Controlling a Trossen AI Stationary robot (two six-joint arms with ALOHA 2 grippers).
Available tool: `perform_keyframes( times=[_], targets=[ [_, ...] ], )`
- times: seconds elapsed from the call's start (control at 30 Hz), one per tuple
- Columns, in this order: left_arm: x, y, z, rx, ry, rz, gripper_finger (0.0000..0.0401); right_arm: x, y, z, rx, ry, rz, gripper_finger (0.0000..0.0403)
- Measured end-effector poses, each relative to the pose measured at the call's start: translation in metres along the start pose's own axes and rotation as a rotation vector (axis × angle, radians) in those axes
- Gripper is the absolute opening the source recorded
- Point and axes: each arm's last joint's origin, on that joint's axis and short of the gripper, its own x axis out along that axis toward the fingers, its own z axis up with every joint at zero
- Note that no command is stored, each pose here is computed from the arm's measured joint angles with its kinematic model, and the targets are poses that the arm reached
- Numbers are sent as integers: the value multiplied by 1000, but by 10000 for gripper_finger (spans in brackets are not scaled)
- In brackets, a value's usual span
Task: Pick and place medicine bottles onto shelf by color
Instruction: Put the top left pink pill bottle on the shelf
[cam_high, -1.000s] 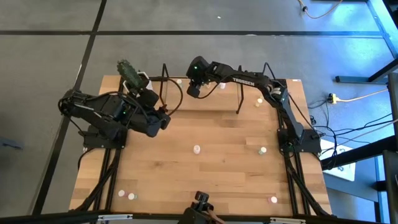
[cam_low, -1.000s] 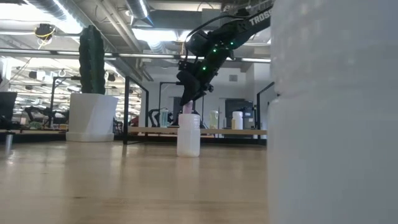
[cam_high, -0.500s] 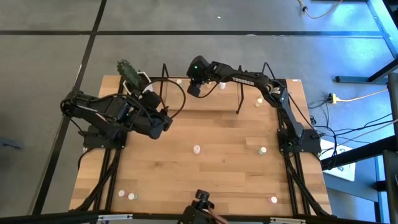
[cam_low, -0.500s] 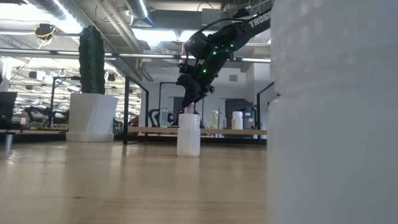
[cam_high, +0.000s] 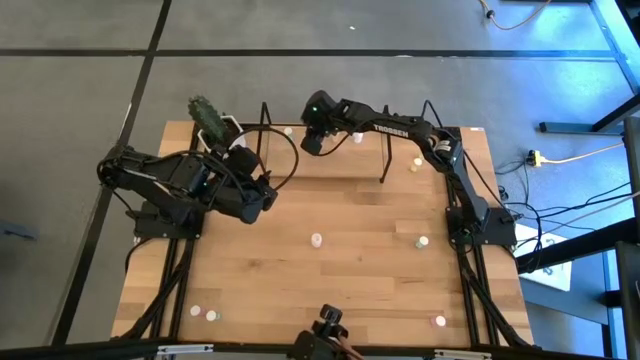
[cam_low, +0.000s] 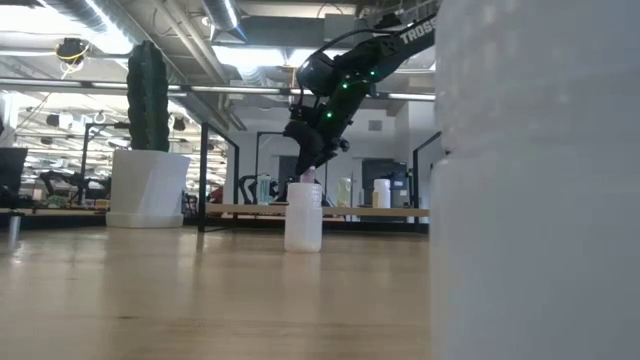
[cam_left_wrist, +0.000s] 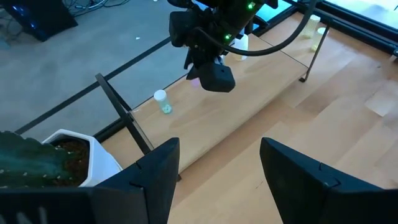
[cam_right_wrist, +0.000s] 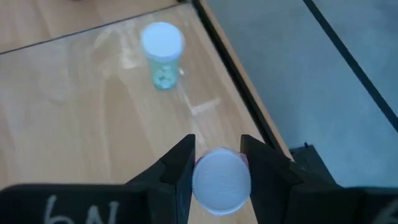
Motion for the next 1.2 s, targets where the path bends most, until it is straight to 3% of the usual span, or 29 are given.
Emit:
perform_keyframes(
  times=[0.3, 0.5, 0.77, 1.2],
  targets=[
    [0, 0, 0, 0, 0, 0, 218, 0, -1, 0, 31, 2, -17, 123],
    [0, 0, 0, 0, 0, 0, 218, 19, 3, -9, -52, 31, 27, 123],
    [0, 0, 0, 1, 0, 0, 218, 24, 4, -7, -73, 2, 28, 123],
    [0, 0, 0, 1, 0, 1, 218, 25, 3, -7, -17, 1, 28, 124]
  ],
)
